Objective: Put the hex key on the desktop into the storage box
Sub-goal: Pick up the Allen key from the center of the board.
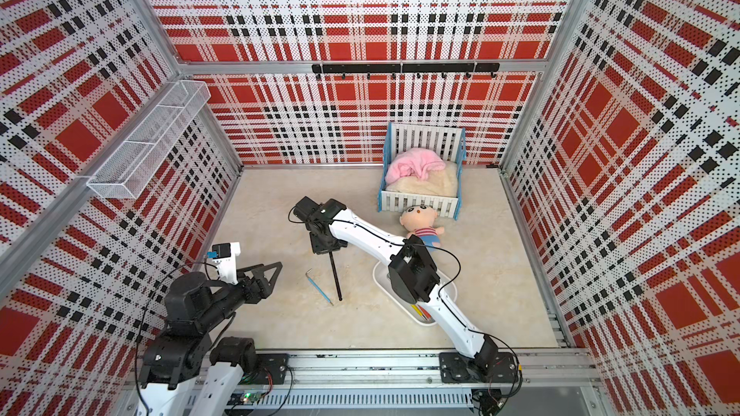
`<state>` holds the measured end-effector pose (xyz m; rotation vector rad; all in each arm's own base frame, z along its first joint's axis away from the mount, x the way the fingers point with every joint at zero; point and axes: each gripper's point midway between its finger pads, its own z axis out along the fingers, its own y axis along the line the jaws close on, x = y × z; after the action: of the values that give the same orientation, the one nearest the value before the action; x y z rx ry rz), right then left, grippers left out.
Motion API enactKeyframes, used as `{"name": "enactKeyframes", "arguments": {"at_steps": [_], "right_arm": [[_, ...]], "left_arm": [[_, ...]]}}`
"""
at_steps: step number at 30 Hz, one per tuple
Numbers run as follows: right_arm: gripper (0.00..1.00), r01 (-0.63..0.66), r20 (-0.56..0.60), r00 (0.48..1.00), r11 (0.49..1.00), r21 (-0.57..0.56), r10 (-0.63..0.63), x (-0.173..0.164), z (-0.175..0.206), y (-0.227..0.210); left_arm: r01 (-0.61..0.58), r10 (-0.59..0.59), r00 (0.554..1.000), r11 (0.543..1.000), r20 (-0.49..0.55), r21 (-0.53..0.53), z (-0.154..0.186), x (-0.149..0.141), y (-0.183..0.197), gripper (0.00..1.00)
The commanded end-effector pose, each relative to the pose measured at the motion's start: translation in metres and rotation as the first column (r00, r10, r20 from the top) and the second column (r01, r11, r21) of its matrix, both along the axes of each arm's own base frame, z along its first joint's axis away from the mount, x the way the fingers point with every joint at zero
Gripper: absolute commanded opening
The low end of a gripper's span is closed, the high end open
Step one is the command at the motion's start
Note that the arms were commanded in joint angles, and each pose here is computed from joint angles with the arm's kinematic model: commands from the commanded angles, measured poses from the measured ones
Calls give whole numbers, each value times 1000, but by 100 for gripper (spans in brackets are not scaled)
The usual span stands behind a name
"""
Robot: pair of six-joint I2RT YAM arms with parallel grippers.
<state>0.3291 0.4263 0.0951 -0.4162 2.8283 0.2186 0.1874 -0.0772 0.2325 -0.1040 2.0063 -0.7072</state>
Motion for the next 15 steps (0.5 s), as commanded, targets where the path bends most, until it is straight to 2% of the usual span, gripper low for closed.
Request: {"name": "enactKeyframes", "arguments": {"at_steps": [1, 8, 15], "right_arm": [[0, -10, 20, 1000, 1000, 27, 9, 0, 26, -6], [0, -14, 68, 998, 998, 67, 9, 6, 60, -24], [0, -36, 158, 987, 996, 85, 22, 9, 100, -70]], "left_arm": [[-2, 1, 1000, 1000, 17, 8, 1, 3, 1, 76], [-5, 5, 1000, 1000, 13, 7, 0, 4, 2, 76], [-4, 4, 1000, 1000, 13, 7, 0, 4, 2, 76]]}}
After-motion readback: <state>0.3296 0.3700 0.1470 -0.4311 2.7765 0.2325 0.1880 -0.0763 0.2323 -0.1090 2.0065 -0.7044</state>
